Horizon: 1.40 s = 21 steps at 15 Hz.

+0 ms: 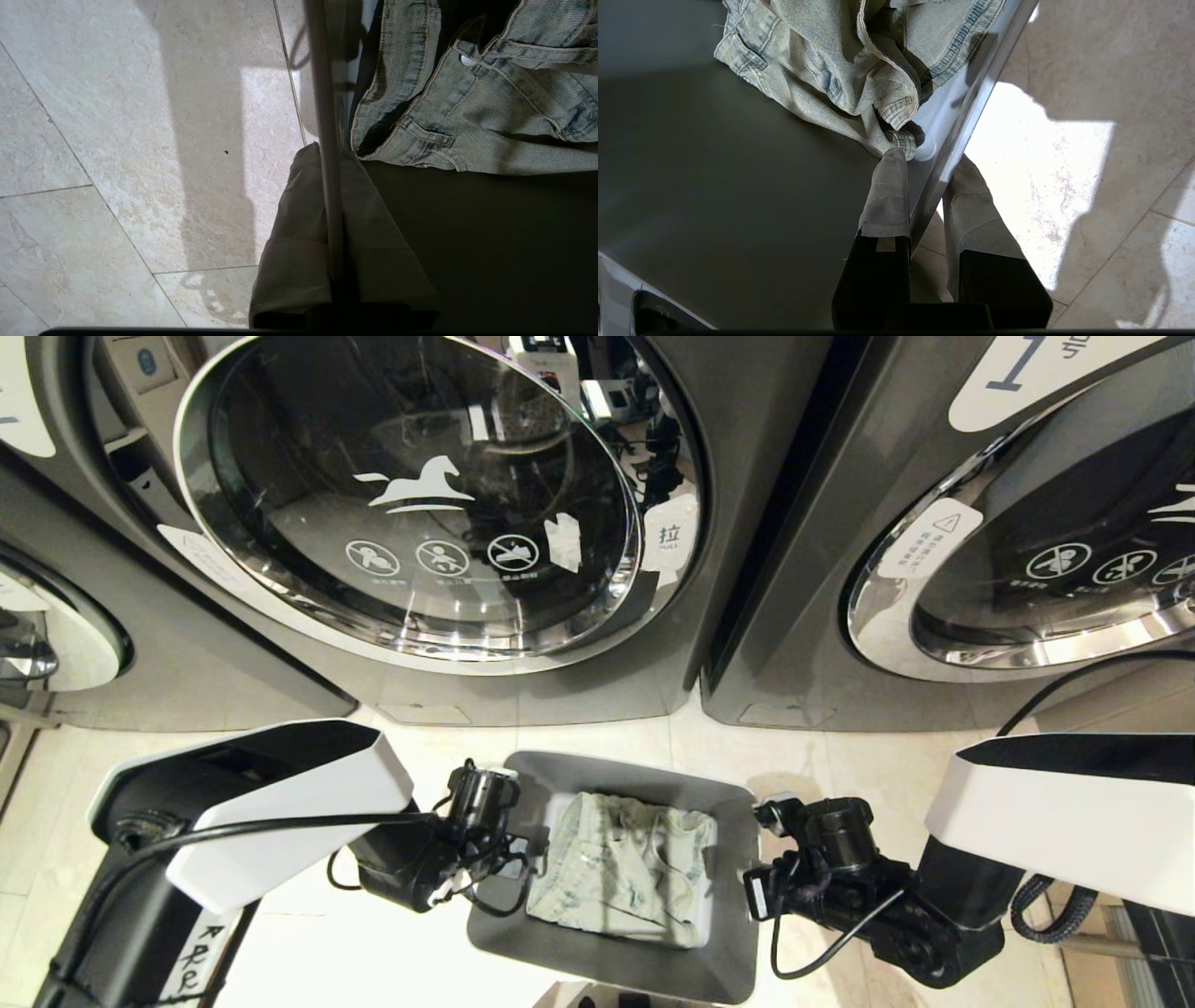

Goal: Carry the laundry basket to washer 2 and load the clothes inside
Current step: Pick up the clothes basket and put it beside the washing machine

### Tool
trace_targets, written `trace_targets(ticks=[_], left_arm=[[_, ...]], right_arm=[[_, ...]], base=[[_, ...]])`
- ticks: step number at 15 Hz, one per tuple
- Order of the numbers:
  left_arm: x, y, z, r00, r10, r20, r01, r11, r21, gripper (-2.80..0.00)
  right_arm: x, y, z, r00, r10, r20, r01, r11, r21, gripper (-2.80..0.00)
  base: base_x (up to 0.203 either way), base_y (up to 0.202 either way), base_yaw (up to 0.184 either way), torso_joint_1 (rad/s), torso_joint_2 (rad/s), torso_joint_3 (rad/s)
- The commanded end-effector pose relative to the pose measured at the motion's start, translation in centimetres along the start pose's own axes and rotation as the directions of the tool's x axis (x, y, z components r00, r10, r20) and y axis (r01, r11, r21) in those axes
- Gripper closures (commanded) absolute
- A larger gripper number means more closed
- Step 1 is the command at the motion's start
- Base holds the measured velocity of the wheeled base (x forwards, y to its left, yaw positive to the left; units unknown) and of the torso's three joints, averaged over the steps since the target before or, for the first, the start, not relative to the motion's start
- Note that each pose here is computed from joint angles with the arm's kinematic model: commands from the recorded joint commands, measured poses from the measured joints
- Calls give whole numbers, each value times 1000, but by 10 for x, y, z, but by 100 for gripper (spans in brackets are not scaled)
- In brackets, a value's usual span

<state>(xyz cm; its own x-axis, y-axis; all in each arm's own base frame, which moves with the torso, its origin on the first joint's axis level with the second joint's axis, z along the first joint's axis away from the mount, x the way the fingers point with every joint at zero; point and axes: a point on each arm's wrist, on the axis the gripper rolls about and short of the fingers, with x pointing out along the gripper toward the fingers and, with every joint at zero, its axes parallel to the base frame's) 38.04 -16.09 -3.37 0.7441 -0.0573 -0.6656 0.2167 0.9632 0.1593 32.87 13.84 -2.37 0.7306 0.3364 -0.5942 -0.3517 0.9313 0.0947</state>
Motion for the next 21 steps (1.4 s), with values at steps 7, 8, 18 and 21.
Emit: trace_targets(ticks=[7, 8, 18, 21], left_arm=[[0, 0, 1, 1000, 2, -1, -2, 1000, -2, 0], [0, 0, 0, 1000, 2, -2, -2, 1000, -2, 0], [0, 0, -1, 1000, 2, -16, -2, 1000, -1, -280], [0, 0, 0, 1000, 2, -14, -2, 1000, -2, -280]], right_arm=[[6, 0, 0, 999, -4, -31, 4, 1000, -11, 0], [5, 0, 0, 999, -5, -36, 4, 999, -32, 0], [5, -2, -1, 999, -10, -40, 7, 996, -88, -280], [5, -2, -1, 999, -10, -41, 7, 996, -85, -280]], base=[[0, 0, 0, 0, 0, 0], [0, 0, 0, 0, 0, 0], [0, 0, 0, 0, 0, 0], [0, 0, 0, 0, 0, 0]])
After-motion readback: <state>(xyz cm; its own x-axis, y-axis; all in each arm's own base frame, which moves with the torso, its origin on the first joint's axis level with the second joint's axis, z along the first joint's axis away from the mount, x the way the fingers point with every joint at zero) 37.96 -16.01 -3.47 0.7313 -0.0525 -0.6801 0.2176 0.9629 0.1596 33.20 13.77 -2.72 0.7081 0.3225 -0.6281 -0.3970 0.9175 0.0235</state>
